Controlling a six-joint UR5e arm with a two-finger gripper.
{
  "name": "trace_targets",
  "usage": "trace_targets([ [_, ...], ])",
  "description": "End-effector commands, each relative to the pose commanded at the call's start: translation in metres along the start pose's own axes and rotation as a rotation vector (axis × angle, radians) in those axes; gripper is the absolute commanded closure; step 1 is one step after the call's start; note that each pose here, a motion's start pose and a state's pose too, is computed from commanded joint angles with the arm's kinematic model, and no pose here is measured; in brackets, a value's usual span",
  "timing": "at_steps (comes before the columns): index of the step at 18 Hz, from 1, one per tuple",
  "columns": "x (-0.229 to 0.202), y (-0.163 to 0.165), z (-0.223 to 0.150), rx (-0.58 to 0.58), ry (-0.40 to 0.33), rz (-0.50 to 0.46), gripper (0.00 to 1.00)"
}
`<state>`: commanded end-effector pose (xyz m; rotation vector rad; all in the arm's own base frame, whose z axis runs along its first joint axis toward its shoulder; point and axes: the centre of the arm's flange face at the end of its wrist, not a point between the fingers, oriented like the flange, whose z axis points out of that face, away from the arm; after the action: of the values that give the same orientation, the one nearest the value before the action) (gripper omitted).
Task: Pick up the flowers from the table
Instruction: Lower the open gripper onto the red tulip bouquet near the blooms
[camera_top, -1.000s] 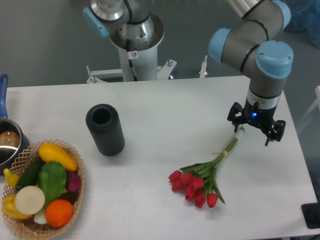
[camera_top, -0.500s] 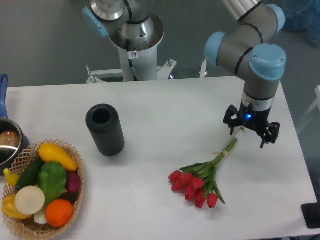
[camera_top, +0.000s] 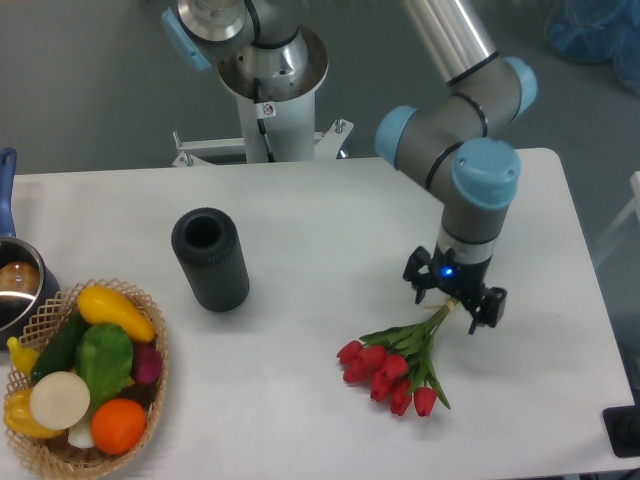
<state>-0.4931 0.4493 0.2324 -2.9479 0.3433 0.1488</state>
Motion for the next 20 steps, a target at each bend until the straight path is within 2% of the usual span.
trace_targets([
  [9, 0.004, -0.017, 0.025, -0.041, 0.017, -0.029, 0.00],
  [16, 0.013, -0.027, 0.038, -0.043, 0.036, -0.005, 0.01],
  [17, 0.012, -0.027, 0.036, -0.042, 0.034, -0.003, 0.11],
  [19, 0.012, -0.027, 0.034, -0.041, 0.030, -0.006, 0.44],
  [20, 0.013, -0.028, 0.032, -0.040, 0.029, -0.012, 0.66],
])
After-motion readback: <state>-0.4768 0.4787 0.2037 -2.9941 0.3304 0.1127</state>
